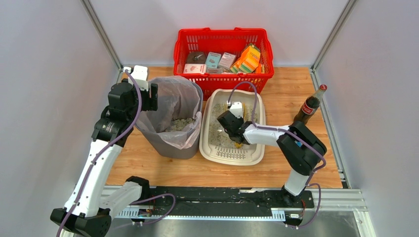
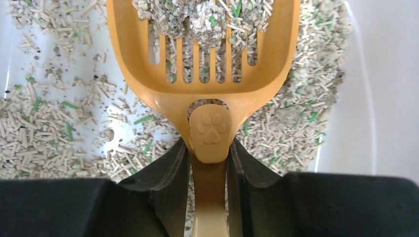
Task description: Clean the litter box
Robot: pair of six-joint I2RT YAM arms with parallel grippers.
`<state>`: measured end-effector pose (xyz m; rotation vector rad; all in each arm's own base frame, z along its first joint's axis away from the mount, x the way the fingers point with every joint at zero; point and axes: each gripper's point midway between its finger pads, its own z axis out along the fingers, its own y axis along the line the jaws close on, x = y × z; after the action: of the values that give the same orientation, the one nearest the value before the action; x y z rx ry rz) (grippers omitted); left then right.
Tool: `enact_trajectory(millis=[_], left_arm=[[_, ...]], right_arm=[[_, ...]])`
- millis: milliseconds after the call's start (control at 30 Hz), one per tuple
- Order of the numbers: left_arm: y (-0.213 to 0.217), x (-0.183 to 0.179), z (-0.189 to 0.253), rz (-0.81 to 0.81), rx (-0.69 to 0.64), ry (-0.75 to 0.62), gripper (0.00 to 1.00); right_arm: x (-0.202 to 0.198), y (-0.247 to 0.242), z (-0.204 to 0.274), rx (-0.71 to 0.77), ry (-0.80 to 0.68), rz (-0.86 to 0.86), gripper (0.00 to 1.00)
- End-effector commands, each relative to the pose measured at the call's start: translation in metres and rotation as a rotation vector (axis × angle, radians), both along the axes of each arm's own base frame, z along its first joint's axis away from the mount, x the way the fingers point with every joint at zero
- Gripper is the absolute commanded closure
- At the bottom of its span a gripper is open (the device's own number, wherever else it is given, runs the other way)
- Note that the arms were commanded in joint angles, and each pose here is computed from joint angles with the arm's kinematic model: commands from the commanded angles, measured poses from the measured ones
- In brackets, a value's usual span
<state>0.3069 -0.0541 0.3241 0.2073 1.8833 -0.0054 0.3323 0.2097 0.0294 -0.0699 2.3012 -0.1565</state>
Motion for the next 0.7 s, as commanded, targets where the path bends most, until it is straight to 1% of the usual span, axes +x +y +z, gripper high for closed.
enact_trajectory(millis=[0,133,467,633,667], left_arm=[[-0.004,0.001,0.009,-0.015,-0.016,-0.036,0.25],[-0.004,0.001,0.009,-0.02,-0.017,-0.039,0.25],[-0.006,0.0,0.009,-0.032,-0.021,-0.038,0.25],[-0.006,0.001,0.01,-0.032,-0.021,-0.041,0.25],[-0.007,0.0,0.01,-0.026,-0.041,-0.037,0.25]], right_arm=[[0.018,0.001,0.037,0.068,-0.151,-0.005,1.0],[0.011,-0.003,0.035,0.044,-0.133,0.016,1.0],[0.002,-0.005,0.057,-0.019,-0.077,0.118,1.0],[-0.005,-0.011,0.075,0.025,-0.128,0.125,1.0],[-0.006,-0.011,0.076,0.038,-0.133,0.129,1.0]])
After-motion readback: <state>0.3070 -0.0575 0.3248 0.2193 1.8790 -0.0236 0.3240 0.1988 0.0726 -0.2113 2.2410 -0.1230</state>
